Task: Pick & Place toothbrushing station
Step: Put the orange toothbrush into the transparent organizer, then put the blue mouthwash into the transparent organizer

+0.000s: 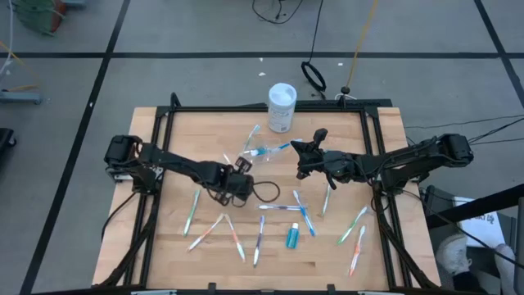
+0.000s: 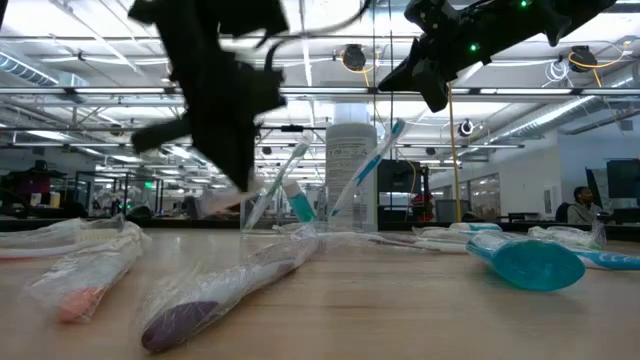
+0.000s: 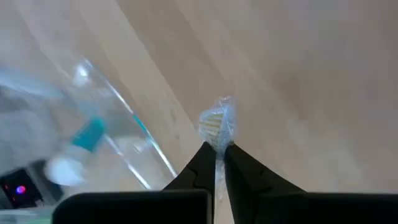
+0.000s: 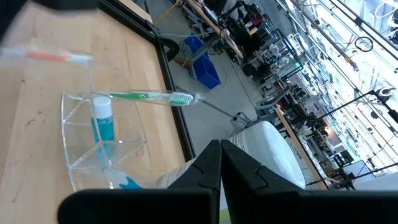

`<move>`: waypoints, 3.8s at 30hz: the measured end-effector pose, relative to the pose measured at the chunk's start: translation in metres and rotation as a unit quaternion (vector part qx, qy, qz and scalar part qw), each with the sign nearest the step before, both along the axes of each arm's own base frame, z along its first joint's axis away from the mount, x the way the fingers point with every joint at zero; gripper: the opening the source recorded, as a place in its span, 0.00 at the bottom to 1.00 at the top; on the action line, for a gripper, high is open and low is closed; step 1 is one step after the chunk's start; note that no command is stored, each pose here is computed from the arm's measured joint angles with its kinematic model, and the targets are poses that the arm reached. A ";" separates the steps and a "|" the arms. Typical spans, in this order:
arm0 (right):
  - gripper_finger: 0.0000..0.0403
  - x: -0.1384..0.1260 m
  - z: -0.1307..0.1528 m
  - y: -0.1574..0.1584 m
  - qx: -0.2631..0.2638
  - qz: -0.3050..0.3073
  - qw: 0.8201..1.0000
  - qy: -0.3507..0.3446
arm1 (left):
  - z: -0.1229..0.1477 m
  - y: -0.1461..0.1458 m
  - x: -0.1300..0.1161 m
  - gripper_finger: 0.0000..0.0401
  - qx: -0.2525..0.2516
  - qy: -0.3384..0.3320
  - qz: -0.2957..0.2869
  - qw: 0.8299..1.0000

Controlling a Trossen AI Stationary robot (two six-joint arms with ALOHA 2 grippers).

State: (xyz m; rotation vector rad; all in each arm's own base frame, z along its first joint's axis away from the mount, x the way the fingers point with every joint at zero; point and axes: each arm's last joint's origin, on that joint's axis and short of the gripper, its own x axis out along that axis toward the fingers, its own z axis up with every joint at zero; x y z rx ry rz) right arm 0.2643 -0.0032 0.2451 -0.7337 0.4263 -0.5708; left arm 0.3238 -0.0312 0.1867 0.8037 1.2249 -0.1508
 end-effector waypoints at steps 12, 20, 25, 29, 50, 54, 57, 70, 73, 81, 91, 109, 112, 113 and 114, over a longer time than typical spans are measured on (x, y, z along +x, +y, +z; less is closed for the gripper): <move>0.00 0.000 -0.001 0.000 0.000 0.000 1.000 0.003 | 0.151 0.044 0.011 0.04 -0.048 -0.252 0.021 0.966; 0.00 -0.001 -0.003 0.000 0.000 0.000 1.000 0.015 | 0.175 0.086 -0.032 0.03 -0.202 -0.404 0.092 0.888; 0.00 -0.001 -0.002 0.000 0.000 0.000 1.000 0.014 | 0.117 0.092 -0.030 0.02 -0.251 -0.451 0.147 0.844; 0.00 0.000 -0.002 0.000 0.000 0.000 1.000 0.011 | 0.086 0.091 -0.032 0.01 -0.248 -0.495 0.226 0.802; 0.00 0.001 -0.003 0.002 0.022 0.046 0.999 0.006 | 0.099 0.068 -0.053 0.05 -0.173 -0.548 0.318 0.754; 0.00 0.001 -0.003 0.002 0.022 0.046 0.999 0.008 | 0.094 0.067 -0.063 0.05 -0.191 -0.511 0.359 0.758; 0.00 0.001 -0.003 0.002 0.022 0.046 0.999 0.008 | 0.082 0.068 -0.067 0.06 -0.195 -0.472 0.397 0.762; 0.00 0.001 -0.003 0.002 0.025 0.046 0.999 0.006 | 0.054 0.074 -0.055 0.08 -0.167 -0.422 0.434 0.778; 0.00 0.001 -0.003 0.002 0.025 0.046 0.999 0.006 | 0.051 0.082 -0.057 0.12 -0.134 -0.424 0.460 0.769; 0.00 0.001 -0.003 0.002 0.025 0.046 0.999 0.006 | 0.048 0.096 -0.062 0.32 -0.114 -0.409 0.481 0.767; 0.01 0.001 -0.004 -0.002 0.088 0.023 0.995 -0.037 | 0.048 0.101 -0.064 0.49 -0.115 -0.415 0.499 0.752; 0.32 -0.022 -0.046 -0.022 0.257 -0.031 0.957 0.130 | 0.047 0.098 -0.062 0.52 -0.155 -0.397 0.481 0.766; 0.34 -0.024 -0.051 -0.018 0.298 0.020 0.939 0.169 | 0.047 0.098 -0.062 0.52 -0.154 -0.397 0.479 0.768; 0.35 -0.025 -0.052 -0.017 0.305 0.030 0.936 0.175 | 0.047 0.098 -0.062 0.52 -0.153 -0.396 0.478 0.769; 0.35 -0.025 -0.052 -0.017 0.308 0.032 0.935 0.175 | 0.047 0.098 -0.062 0.52 -0.152 -0.395 0.477 0.770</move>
